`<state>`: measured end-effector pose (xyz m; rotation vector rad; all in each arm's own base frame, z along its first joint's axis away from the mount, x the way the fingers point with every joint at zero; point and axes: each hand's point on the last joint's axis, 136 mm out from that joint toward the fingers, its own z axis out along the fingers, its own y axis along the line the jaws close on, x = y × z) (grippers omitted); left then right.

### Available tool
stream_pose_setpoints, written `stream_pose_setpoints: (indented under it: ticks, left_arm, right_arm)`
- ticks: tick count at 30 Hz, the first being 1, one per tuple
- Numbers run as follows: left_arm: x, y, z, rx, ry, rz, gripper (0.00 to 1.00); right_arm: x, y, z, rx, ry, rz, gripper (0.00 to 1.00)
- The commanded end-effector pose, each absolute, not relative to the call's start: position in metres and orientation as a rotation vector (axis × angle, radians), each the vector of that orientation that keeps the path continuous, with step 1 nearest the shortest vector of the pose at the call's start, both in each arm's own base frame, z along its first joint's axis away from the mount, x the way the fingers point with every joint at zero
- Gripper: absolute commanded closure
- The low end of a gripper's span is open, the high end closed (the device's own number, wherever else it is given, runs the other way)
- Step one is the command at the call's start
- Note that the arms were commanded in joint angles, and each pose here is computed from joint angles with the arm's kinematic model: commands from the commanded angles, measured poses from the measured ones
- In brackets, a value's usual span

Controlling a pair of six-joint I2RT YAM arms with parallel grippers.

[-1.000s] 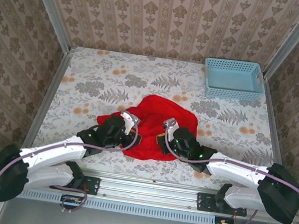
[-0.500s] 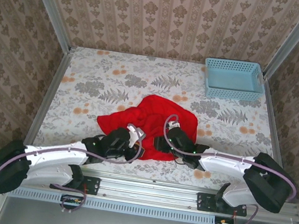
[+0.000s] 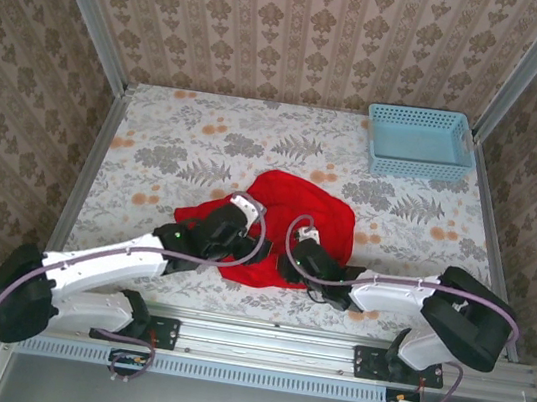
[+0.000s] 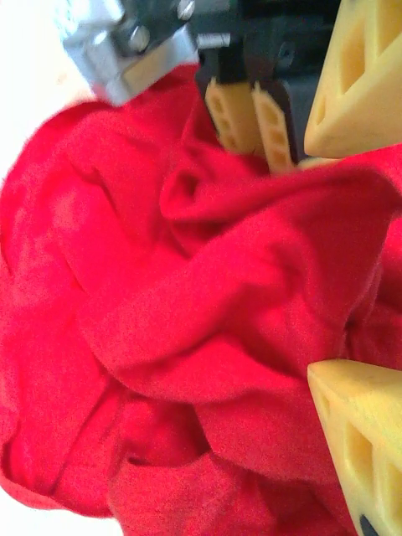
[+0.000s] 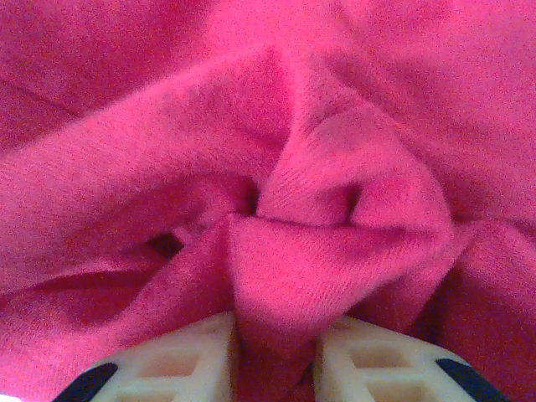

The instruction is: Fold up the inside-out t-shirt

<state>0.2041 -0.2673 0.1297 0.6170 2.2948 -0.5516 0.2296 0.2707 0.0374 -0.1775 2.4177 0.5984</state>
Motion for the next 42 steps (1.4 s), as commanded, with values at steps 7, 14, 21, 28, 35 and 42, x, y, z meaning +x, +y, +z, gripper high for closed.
stream_pose_setpoints:
  ticks: [7, 14, 21, 28, 35, 42]
  left_arm:
    - [0.216, -0.255, 0.093, 0.650, 2.446, -0.379, 0.39]
    - [0.230, -0.251, 0.085, 0.563, 2.479, -0.402, 0.65]
    - [0.238, -0.253, 0.091, 0.506, 2.462, -0.453, 0.86]
    - [0.233, -0.271, 0.113, 0.511, 2.404, -0.617, 0.89]
    - [0.234, -0.281, 0.129, 0.486, 2.360, -0.705, 0.93]
    - [0.240, -0.289, 0.151, 0.479, 2.314, -0.758, 0.93]
  right_arm:
    - [0.208, 0.272, 0.026, -0.282, 2.383, 0.512, 0.73]
    - [0.195, 0.270, 0.022, -0.339, 2.389, 0.499, 0.77]
    - [0.189, 0.265, 0.049, -0.415, 2.287, 0.564, 0.81]
    - [0.193, 0.282, 0.109, -0.469, 2.158, 0.659, 0.79]
    - [0.211, 0.308, 0.120, -0.454, 2.165, 0.702, 0.82]
    - [0.230, 0.328, 0.099, -0.471, 2.188, 0.800, 0.76]
